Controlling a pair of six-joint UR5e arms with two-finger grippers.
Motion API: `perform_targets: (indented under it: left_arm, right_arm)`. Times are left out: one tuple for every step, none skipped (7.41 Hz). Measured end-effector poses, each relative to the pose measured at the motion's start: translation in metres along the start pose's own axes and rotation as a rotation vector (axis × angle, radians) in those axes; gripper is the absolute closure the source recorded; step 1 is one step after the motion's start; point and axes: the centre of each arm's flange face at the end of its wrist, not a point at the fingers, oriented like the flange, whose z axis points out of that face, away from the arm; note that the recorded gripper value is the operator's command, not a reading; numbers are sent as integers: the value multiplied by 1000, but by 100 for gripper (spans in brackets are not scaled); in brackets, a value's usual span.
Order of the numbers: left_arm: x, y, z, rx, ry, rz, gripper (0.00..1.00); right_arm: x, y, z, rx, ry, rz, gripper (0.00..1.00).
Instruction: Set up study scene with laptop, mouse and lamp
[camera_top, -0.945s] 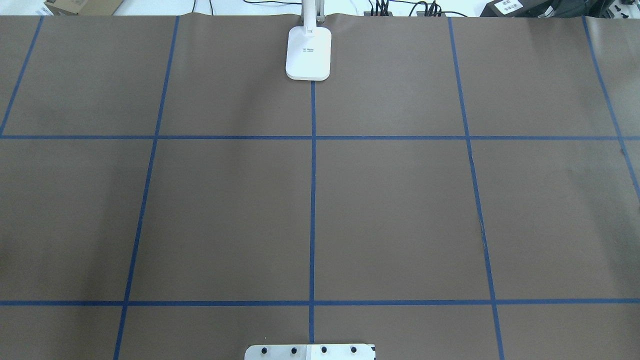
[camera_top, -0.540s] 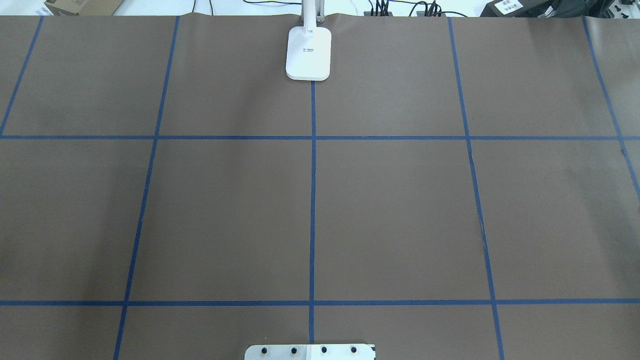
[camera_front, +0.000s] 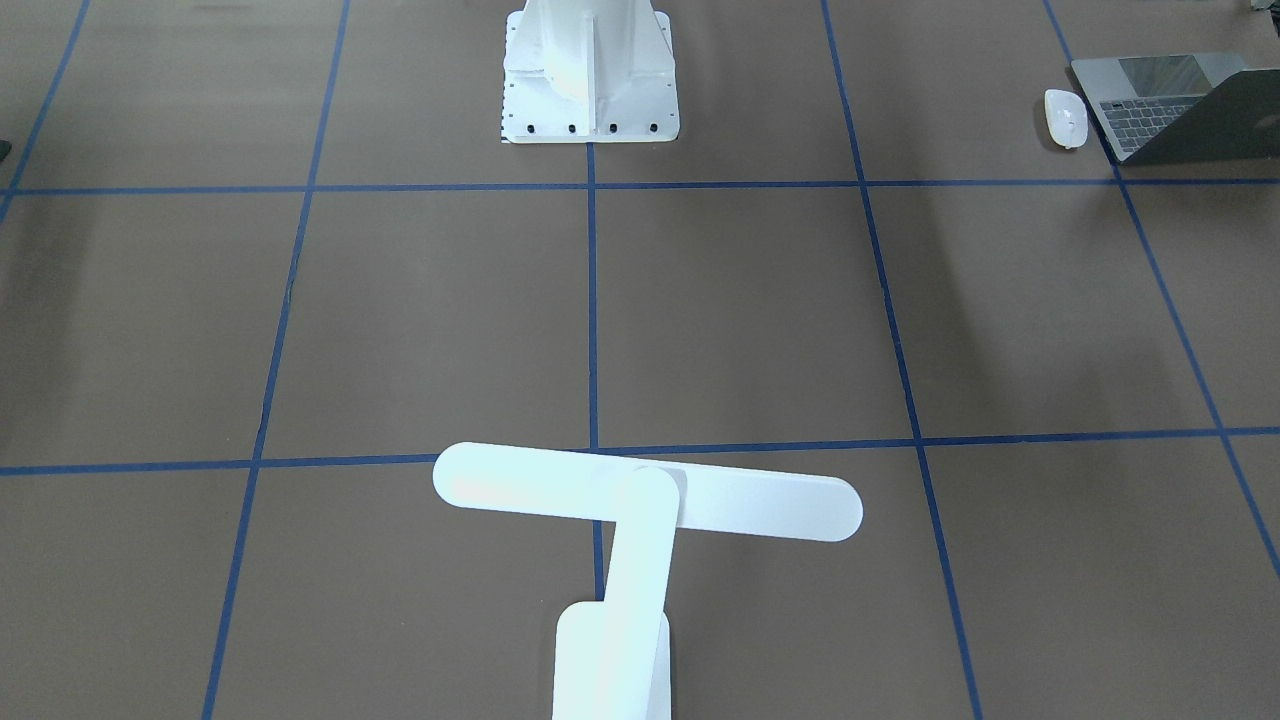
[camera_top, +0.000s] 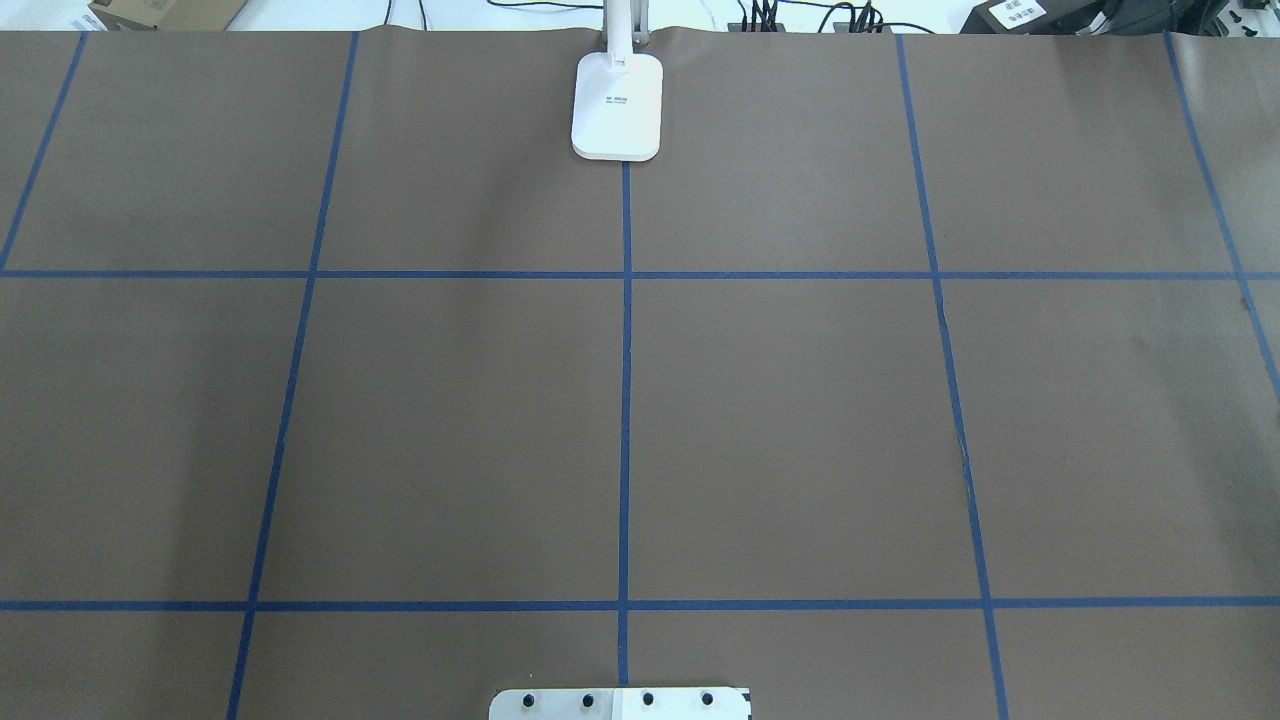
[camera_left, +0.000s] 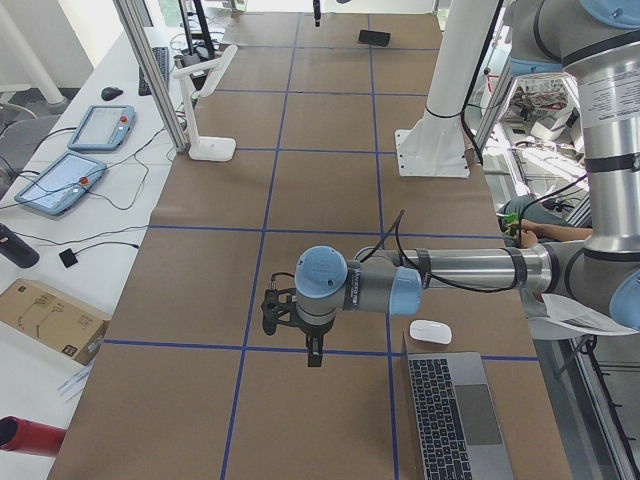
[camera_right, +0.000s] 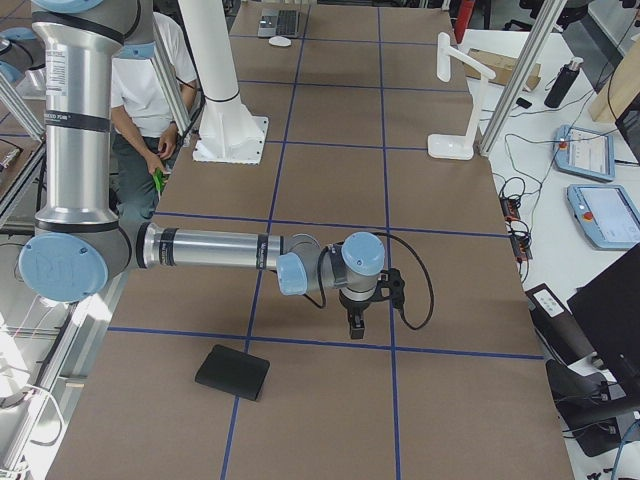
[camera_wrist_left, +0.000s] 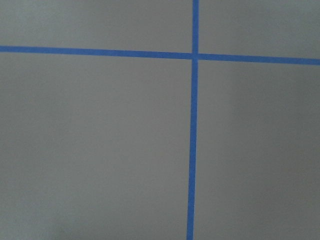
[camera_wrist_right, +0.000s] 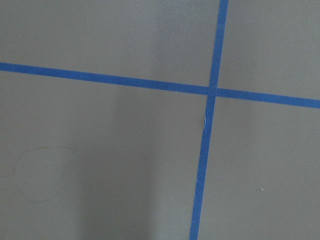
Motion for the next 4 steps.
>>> perform_targets:
  left_arm:
    - [-29,21,-12,29,-16,-123,1]
    - [-55,42,-22,52,-18,-224,0]
    - [-72,61,-28,68,-18,-291,0]
    - [-78,74,-32,69,-19,-330,0]
  right_arm:
    - [1,1,1,-3,-3,2,1]
    - [0,2,1,-4,-8,3,1]
    - [0,3,1,-5,-13,3,1]
    - [0,3,1,-5,-16,2,1]
